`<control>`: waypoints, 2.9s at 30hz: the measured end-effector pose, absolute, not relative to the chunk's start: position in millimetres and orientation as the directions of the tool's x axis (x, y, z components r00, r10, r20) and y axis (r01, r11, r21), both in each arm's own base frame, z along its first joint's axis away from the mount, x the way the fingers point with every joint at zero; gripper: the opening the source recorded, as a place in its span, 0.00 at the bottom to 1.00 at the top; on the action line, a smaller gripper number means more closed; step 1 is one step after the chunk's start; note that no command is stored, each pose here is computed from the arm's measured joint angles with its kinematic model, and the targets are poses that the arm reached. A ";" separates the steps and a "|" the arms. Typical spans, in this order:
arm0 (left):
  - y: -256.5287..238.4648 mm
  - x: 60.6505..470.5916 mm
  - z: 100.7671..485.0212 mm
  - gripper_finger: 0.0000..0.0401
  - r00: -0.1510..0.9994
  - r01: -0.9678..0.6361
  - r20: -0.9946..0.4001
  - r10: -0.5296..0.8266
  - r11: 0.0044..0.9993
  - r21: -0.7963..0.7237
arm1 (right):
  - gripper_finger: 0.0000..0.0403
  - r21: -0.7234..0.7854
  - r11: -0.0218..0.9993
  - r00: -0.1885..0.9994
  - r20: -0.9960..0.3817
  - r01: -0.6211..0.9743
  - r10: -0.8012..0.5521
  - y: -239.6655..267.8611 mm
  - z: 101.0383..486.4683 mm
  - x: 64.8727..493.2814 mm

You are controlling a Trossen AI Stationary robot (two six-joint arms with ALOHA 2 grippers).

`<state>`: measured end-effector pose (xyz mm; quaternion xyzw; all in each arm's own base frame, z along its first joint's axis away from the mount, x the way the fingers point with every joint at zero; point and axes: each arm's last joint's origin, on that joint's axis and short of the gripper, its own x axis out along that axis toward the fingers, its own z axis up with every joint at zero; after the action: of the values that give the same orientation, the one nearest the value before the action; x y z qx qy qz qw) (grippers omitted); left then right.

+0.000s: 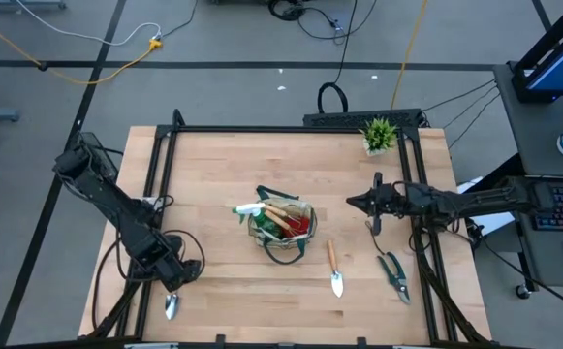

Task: Pick & Place Garden tools in Gardening bag
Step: Put the left brown trowel into the gardening bag

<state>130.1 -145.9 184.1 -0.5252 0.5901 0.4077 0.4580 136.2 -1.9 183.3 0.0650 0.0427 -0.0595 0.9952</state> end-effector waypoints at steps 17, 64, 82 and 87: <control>-151.8 135.5 161.3 0.87 -0.135 -0.990 -0.977 -0.165 0.063 0.126 | 0.00 0.125 0.984 0.989 -0.092 0.124 -0.113 -2.0 194.7 125.3; -149.6 150.1 184.3 0.18 0.450 -0.774 -0.877 -0.169 0.416 -0.477 | 0.00 0.137 0.982 0.987 -0.116 0.129 -0.113 -2.0 192.9 125.1; -162.5 191.4 281.7 0.18 0.988 0.107 0.014 -0.155 0.616 -0.781 | 0.00 0.137 0.982 0.987 -0.114 0.128 -0.113 -2.0 193.2 125.1; -154.1 195.1 301.8 0.18 0.974 0.220 0.194 -0.113 0.660 -0.719 | 0.00 0.137 0.982 0.987 -0.112 0.128 -0.113 -2.0 193.3 125.1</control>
<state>195.1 -154.1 301.8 -0.4022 -0.0661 -0.0916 0.9086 125.1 -2.0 193.3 0.0720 0.0519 -0.0605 0.9942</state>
